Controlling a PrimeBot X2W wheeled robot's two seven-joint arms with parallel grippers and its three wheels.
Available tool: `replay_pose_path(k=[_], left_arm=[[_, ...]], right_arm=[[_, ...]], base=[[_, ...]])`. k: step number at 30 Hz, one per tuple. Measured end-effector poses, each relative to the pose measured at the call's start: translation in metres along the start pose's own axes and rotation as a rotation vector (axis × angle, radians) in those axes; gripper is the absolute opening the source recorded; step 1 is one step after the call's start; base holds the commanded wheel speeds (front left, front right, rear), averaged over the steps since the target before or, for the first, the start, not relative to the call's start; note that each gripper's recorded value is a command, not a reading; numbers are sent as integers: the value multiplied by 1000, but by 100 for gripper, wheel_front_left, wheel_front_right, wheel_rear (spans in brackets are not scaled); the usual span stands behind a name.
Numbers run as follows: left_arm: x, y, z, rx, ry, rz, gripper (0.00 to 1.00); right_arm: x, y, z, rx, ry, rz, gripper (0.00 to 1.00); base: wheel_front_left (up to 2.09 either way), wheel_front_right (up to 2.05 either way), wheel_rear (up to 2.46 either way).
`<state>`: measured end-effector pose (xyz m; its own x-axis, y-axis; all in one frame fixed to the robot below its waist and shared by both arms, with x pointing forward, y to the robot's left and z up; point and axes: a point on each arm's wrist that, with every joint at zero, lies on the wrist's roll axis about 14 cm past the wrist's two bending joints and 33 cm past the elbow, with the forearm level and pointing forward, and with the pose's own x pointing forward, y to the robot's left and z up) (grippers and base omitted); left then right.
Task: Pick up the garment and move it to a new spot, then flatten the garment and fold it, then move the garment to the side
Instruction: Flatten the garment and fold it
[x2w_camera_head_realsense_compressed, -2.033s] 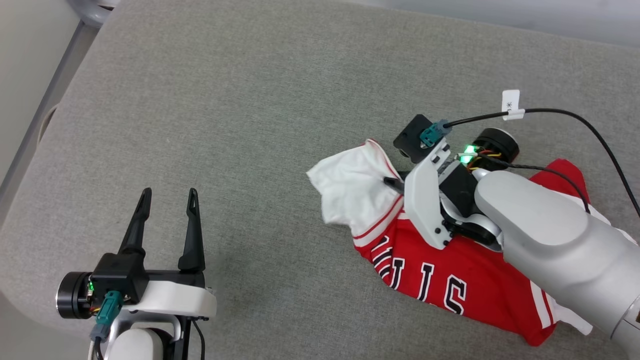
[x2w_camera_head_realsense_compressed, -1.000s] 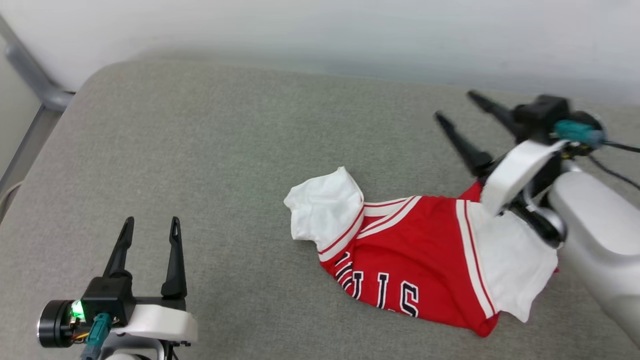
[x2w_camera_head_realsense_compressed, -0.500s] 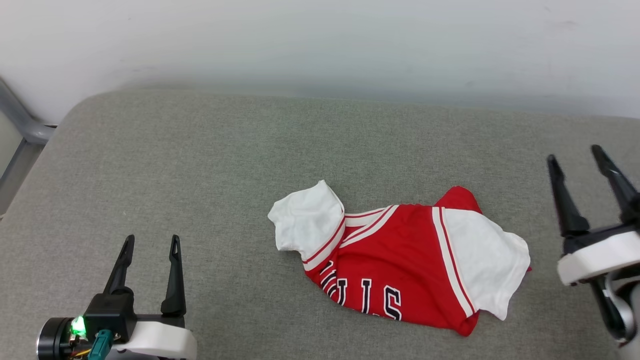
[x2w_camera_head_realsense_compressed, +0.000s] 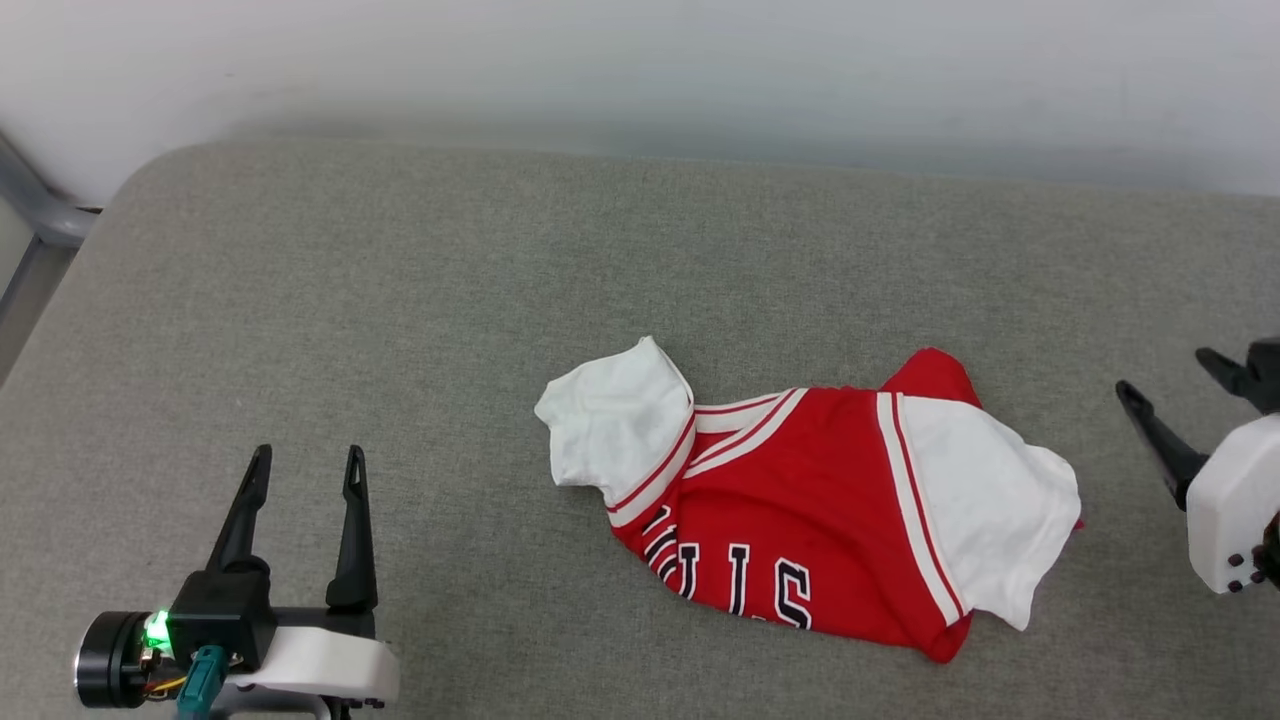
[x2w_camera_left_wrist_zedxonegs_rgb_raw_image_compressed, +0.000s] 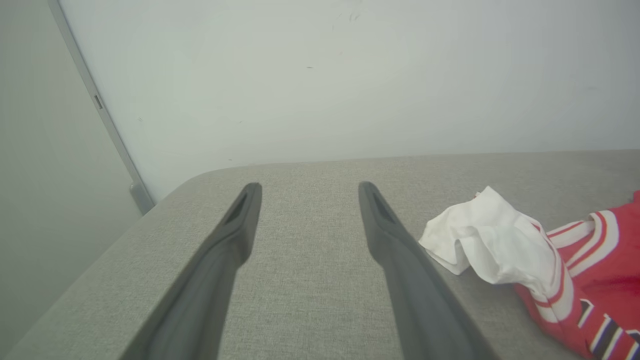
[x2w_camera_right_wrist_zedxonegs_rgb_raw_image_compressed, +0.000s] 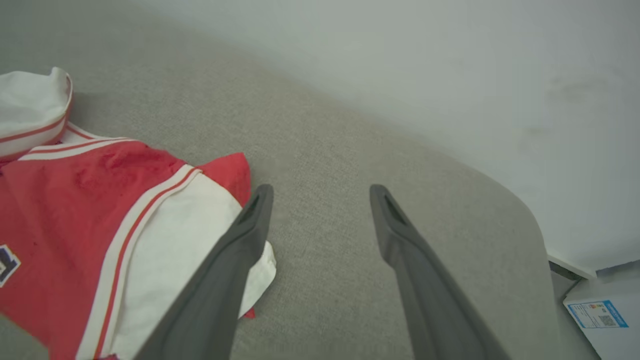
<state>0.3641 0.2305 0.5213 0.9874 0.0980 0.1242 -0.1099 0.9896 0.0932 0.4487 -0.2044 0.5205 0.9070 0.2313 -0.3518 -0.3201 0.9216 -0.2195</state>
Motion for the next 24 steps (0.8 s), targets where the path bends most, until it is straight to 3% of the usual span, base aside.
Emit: replay_pose_path(k=[8,23,24], left_arm=[[12,-1,-11,-7,25,6,100],[28,11,-38,11,95,50,100],[28,11,-39,11,95,51,100]], right_arm=[[25,27,-67,-21,408,166,100],[63,55,-152,-119,787,308,100],[65,55,-152,-114,787,309,45]], base=[[0,0,0],[0,0,0],[0,0,0]])
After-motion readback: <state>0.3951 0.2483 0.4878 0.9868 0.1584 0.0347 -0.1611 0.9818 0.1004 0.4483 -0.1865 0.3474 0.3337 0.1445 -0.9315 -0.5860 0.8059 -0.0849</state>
